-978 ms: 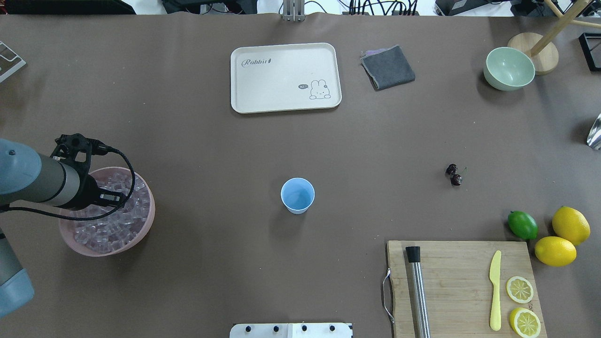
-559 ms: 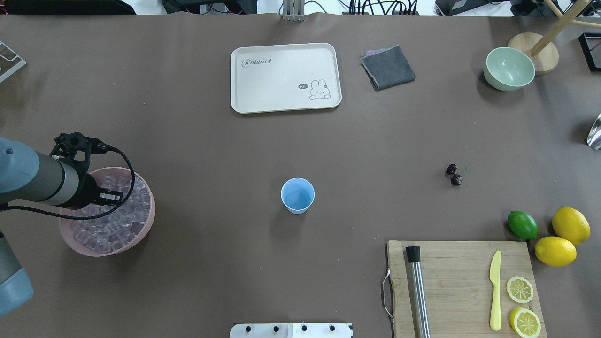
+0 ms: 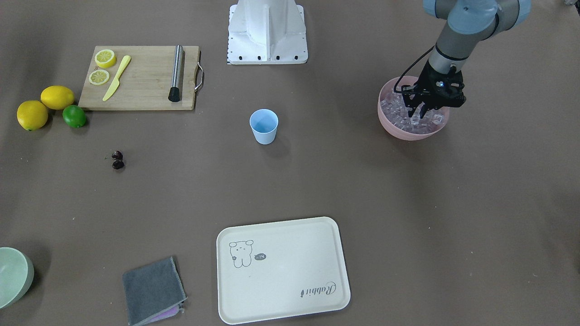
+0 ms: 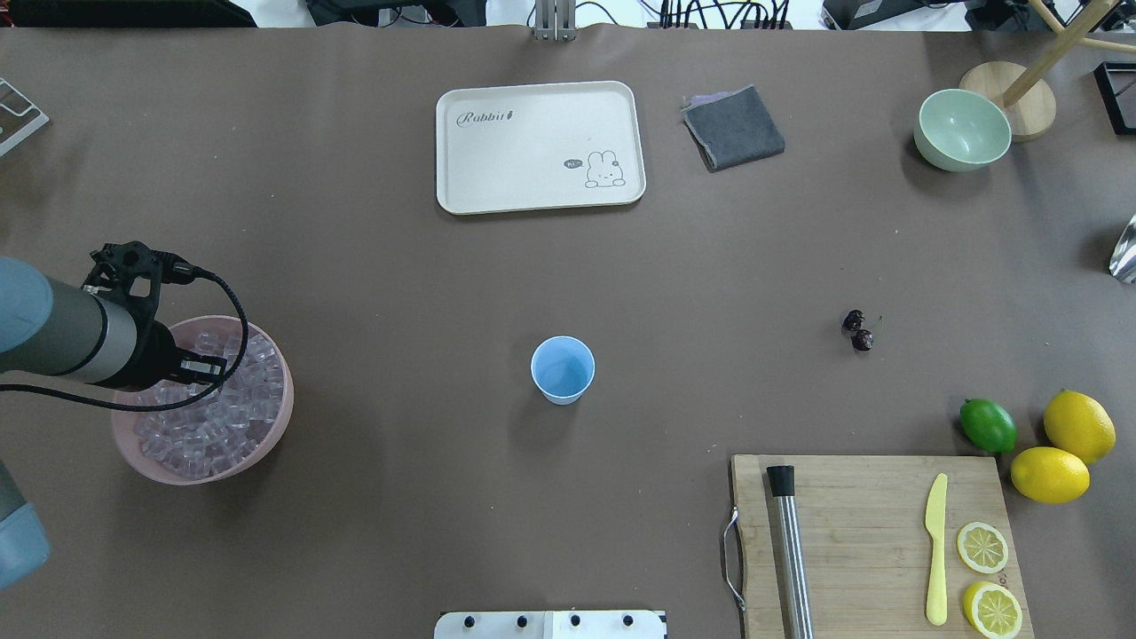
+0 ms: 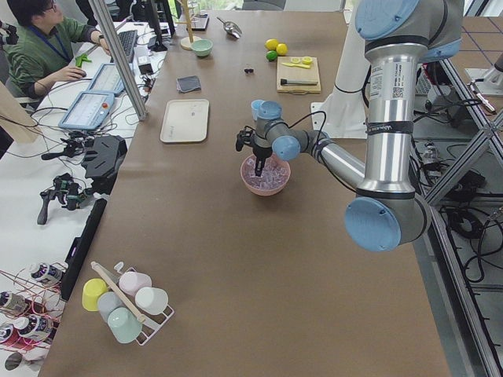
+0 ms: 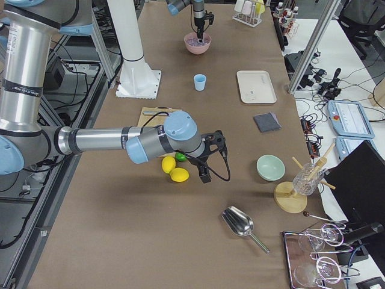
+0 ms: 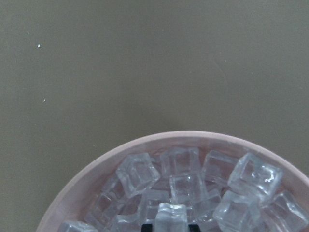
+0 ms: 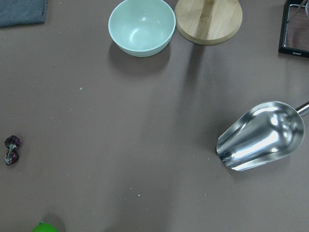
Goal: Put ice and cherries in cup
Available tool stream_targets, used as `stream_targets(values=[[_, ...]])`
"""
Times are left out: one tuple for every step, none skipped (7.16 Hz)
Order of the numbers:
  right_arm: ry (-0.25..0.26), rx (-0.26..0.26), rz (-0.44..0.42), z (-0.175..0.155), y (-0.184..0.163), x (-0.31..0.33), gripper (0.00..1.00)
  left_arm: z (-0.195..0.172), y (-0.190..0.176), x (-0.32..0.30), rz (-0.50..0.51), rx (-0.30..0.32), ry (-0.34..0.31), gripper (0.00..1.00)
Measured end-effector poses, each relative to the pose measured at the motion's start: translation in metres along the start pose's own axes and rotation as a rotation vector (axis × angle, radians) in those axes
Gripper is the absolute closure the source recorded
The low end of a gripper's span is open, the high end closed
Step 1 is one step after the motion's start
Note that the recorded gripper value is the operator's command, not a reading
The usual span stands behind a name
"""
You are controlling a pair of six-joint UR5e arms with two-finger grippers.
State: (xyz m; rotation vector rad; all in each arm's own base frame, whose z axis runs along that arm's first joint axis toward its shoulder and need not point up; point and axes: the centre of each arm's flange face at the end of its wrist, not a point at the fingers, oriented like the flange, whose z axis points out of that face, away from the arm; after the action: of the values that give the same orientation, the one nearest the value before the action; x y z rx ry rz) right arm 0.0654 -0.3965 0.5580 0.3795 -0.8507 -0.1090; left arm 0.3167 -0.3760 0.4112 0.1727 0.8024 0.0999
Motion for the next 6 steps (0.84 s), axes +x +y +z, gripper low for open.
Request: stream_targets(values=[[0.0, 0.0, 0.0, 0.0, 0.0, 0.0, 0.0, -0.017, -0.007, -0.002, -0.012, 0.003, 0.033, 1.0], [-0.001, 0.0, 0.0, 0.0, 0.0, 0.0, 0.0, -0.036, -0.013, -0.003, -0.021, 0.01, 0.068, 1.0], [-0.001, 0.0, 0.001, 0.0, 0.0, 0.0, 0.0, -0.052, -0.018, 0.002, -0.023, 0.019, 0.104, 1.0], [-0.001, 0.0, 0.001, 0.0, 0.0, 0.0, 0.0, -0.066, -0.026, 0.016, -0.036, 0.031, 0.143, 1.0], [-0.001, 0.0, 0.001, 0.0, 0.0, 0.0, 0.0, -0.078, -0.039, 0.042, -0.082, 0.044, 0.185, 1.0], [-0.001, 0.0, 0.001, 0.0, 0.0, 0.0, 0.0, -0.088, -0.056, 0.078, -0.147, 0.048, 0.228, 1.0]])
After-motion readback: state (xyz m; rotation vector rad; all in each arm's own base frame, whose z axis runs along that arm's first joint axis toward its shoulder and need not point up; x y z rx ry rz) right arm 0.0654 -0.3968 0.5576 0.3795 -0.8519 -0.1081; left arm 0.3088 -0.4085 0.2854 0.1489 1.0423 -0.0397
